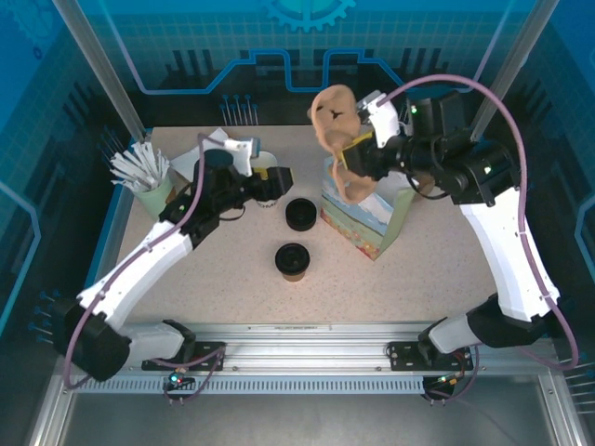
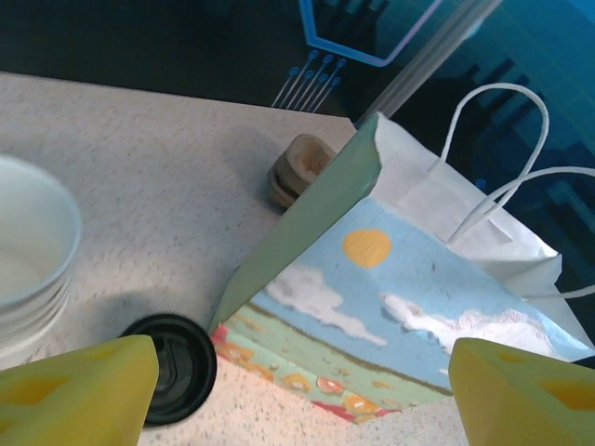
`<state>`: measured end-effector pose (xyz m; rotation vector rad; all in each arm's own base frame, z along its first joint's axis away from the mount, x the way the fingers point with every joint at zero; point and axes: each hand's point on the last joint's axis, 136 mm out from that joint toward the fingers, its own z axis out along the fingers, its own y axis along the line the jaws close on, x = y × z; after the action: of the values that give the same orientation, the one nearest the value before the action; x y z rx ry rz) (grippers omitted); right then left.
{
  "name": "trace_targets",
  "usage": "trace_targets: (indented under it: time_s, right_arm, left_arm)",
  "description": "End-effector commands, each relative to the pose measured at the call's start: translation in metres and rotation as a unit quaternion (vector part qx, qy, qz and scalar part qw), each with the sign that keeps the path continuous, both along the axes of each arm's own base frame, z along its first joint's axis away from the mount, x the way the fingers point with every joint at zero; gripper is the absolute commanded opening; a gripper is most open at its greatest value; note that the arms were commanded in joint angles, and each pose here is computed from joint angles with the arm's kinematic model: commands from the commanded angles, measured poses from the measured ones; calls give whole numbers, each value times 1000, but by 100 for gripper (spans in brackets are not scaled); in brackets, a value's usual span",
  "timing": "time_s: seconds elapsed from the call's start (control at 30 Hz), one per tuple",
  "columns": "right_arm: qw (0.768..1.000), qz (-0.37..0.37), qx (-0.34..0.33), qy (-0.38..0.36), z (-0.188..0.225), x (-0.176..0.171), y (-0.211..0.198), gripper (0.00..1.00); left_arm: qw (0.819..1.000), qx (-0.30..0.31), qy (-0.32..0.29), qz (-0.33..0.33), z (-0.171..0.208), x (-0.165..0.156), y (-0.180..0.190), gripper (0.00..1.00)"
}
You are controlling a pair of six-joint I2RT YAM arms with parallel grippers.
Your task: Pack the takeout coffee
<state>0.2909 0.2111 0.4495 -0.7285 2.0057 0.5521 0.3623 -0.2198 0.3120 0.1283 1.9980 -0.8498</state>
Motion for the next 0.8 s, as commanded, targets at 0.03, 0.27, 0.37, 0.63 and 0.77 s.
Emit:
trace_targets:
  time_s: [0.03,0.27,0.37,0.63,0.77]
  right_arm:
    - [999,-29,32,-2,16,17,-23,30]
    - [993,-108,54,0,21,48,-69,30]
    - [989,-142,40,5,13,59,-86,30]
    - [986,-164,9,32,-14,74,-96,30]
    - [985,-170,0,39,-22,78,-99,30]
  left_arm:
    - [994,33,-66,-86,30,15,-32,82]
    - [982,87,-53,-157,20,50,-71,80]
    - [975,116,-46,-182,10,59,-88,80]
    - [964,156,-15,-215,-9,83,-114,68]
    - [961,162,-13,-222,-13,92,-122,61]
